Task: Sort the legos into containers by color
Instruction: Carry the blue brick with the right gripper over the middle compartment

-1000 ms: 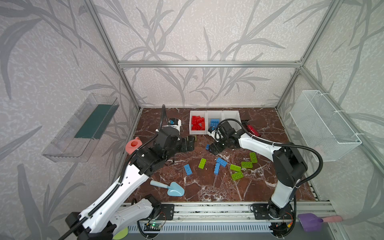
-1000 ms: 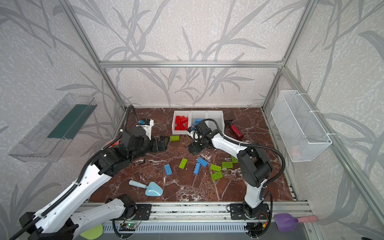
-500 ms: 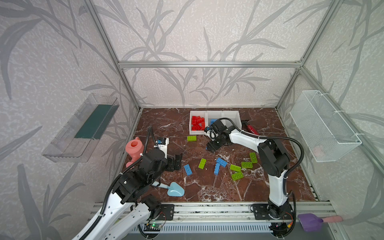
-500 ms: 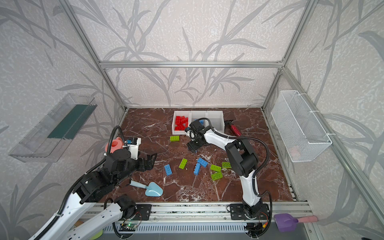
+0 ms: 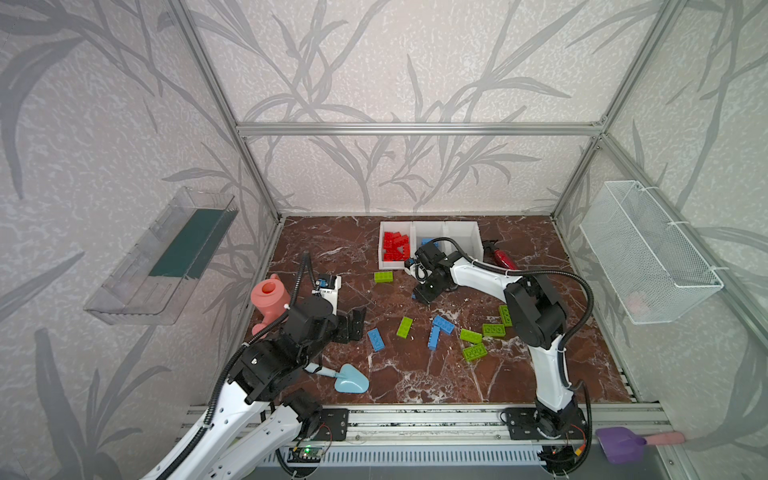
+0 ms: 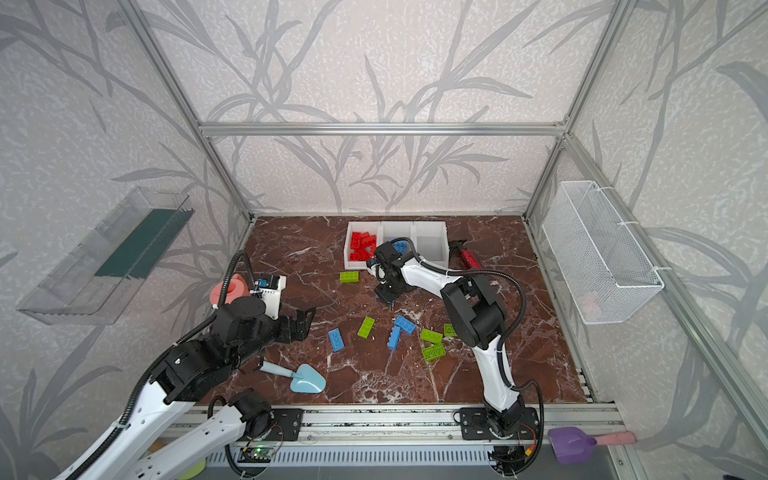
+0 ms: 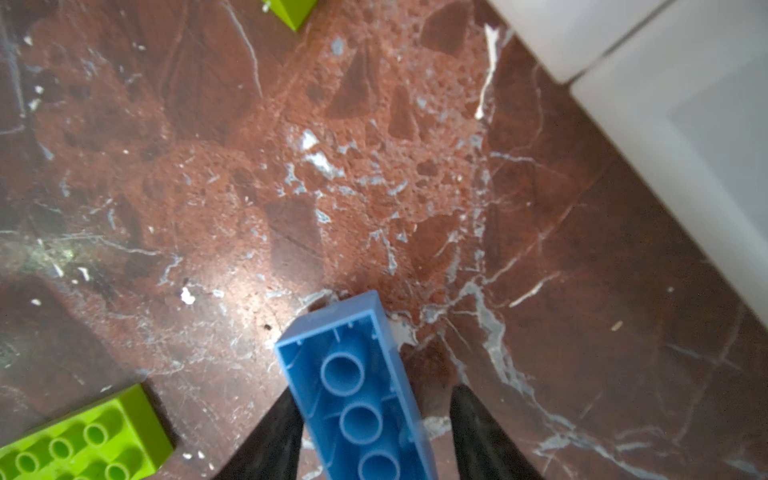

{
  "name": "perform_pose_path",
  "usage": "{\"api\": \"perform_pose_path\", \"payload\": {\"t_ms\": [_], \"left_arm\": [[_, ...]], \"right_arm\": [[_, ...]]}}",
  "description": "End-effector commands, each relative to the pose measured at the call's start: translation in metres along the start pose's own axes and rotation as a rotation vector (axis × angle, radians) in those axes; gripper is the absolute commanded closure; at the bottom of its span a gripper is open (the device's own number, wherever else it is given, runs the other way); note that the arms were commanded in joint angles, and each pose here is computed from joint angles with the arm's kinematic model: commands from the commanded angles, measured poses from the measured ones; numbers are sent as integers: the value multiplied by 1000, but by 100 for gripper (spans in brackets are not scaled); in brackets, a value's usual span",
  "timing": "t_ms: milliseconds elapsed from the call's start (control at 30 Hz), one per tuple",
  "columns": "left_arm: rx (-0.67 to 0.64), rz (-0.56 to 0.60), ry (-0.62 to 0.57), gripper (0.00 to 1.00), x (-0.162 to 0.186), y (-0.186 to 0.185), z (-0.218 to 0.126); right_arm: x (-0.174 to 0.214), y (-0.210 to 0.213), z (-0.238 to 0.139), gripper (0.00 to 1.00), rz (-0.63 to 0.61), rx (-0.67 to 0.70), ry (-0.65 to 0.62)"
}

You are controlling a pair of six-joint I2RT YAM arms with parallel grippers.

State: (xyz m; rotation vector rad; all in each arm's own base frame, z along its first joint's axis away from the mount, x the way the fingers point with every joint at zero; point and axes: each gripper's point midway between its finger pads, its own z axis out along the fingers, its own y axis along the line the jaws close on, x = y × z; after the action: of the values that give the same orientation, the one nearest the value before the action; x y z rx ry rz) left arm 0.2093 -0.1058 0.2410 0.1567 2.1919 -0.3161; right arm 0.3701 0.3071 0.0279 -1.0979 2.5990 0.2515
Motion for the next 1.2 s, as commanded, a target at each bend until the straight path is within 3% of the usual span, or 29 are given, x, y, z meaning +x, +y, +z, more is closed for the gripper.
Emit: {"api": "perform_pose_path", "payload": {"t_ms": [0, 367, 833, 1167], "left_arm": [[-9, 19, 8, 4, 3, 2, 0], [-28, 18, 2, 4, 2, 6, 0], [-58, 4, 6, 4, 3, 11, -1], [-60, 15, 49, 4, 9, 9, 8]], "right_arm": [[2, 0, 2, 53, -13, 25, 32], [-5, 2, -18, 71, 12, 27, -8], [-59, -16, -96, 71, 125, 106, -134], [-109, -84, -107, 72, 266, 212, -285]]}}
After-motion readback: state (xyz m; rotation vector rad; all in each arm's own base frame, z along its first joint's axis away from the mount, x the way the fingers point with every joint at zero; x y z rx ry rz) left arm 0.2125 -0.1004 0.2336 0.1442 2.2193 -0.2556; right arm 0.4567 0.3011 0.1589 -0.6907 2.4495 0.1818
